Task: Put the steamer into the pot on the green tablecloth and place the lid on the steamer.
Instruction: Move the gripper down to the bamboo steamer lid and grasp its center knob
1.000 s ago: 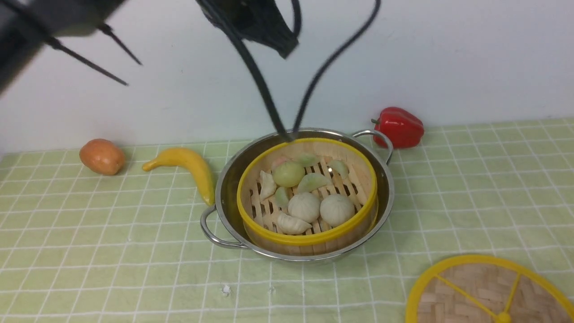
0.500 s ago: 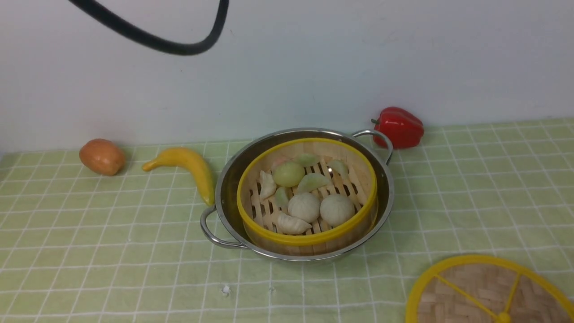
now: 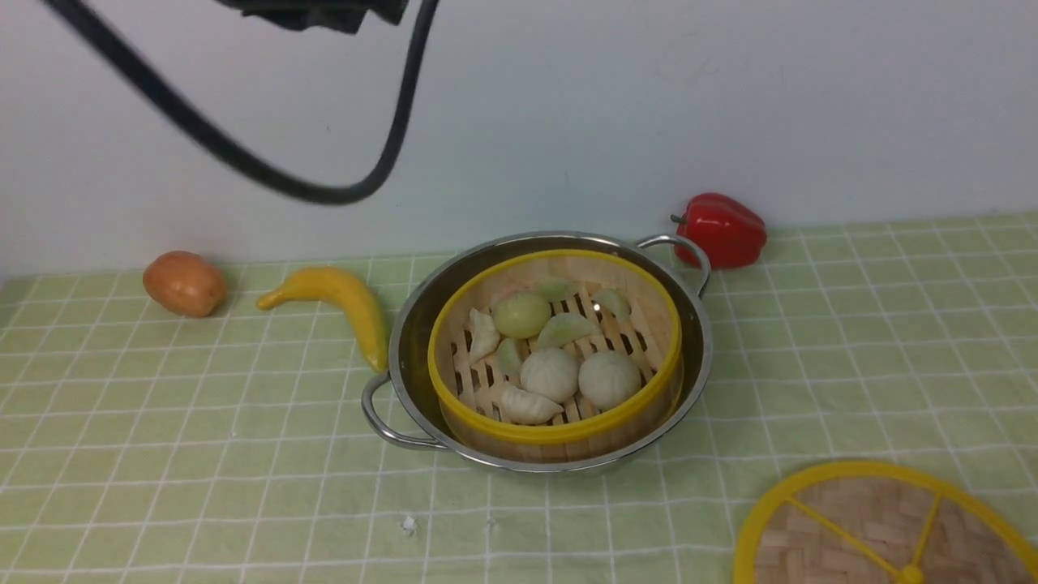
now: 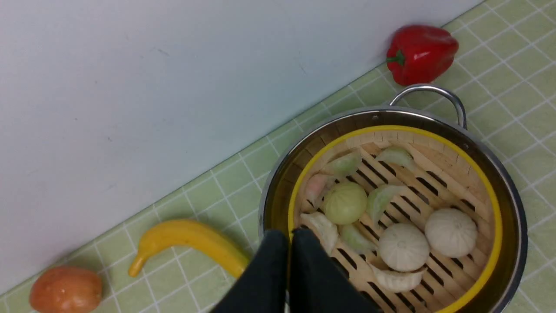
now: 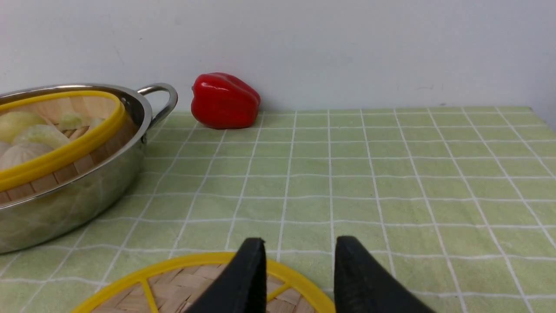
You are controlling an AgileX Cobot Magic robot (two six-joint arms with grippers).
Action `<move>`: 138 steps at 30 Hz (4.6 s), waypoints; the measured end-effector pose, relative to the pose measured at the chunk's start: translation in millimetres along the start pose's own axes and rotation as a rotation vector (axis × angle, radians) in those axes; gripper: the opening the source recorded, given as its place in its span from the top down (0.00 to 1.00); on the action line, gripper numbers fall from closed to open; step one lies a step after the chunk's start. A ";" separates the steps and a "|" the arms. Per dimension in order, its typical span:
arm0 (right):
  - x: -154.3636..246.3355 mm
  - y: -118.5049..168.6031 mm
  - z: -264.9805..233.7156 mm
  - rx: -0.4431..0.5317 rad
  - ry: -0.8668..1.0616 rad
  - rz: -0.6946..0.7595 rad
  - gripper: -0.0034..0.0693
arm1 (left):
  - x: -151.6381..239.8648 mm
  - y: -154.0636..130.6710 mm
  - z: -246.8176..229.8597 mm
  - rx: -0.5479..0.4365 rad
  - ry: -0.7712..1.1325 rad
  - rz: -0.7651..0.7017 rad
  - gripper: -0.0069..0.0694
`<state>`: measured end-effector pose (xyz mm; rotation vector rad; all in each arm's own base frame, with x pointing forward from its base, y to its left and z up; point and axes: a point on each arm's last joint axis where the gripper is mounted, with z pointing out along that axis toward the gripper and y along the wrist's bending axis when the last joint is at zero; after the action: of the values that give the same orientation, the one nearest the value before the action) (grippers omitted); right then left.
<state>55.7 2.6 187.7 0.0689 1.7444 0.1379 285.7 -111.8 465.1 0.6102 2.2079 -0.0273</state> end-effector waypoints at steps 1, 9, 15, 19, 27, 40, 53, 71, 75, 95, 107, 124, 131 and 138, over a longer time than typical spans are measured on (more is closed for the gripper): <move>0.0 0.0 0.0 0.000 0.000 0.000 0.62 | 10.2 3.6 -15.4 -0.017 -0.038 -0.010 0.89; 0.0 0.0 0.0 0.000 0.000 0.000 0.62 | 129.2 14.8 -63.0 -0.184 -0.224 -0.120 0.89; 0.0 0.0 0.0 0.000 0.000 0.000 0.62 | 235.7 -1.6 -60.4 -0.323 -0.285 -0.194 0.88; 0.0 0.0 0.0 0.000 0.000 0.000 0.62 | 280.4 -12.5 -48.4 -0.376 -0.289 -0.219 0.87; 0.0 0.0 0.0 0.000 0.000 0.000 0.62 | 351.6 -35.8 -16.1 -0.452 -0.441 -0.264 0.87; -0.3 0.0 0.0 -0.001 -0.003 0.000 0.62 | 381.8 -48.8 -5.2 -0.428 -0.395 -0.310 0.84; -0.1 0.0 0.0 0.000 -0.001 0.000 0.62 | 383.0 -49.2 -4.6 -0.425 -0.384 -0.316 0.81; -0.1 0.0 0.0 0.000 -0.001 0.000 0.62 | 383.0 -49.2 -4.6 -0.425 -0.384 -0.316 0.77; -0.5 0.1 0.0 -0.001 -0.005 0.004 0.62 | 383.0 -49.2 -4.6 -0.425 -0.384 -0.316 0.76; -126.5 31.9 -39.8 -0.157 0.054 0.108 0.62 | 383.0 -49.2 -4.6 -0.425 -0.384 -0.316 0.72; -125.3 43.8 -2.3 -0.230 0.366 0.127 0.62 | 383.0 -49.2 -4.6 -0.425 -0.384 -0.316 0.70; -95.1 46.8 97.7 -0.332 1.050 -0.160 0.62 | 383.0 -49.2 -4.6 -0.425 -0.384 -0.316 0.67; -68.5 68.8 143.3 -0.339 1.267 -0.303 0.60 | 383.0 -49.2 -4.6 -0.425 -0.384 -0.316 0.67; -51.8 73.8 176.6 -0.253 1.331 -0.343 0.59 | 383.0 -49.2 -4.7 -0.425 -0.385 -0.316 0.65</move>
<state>236.4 78.9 217.6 -0.6428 2.9998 0.1625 53.5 5.6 179.8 0.0120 1.8343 0.1461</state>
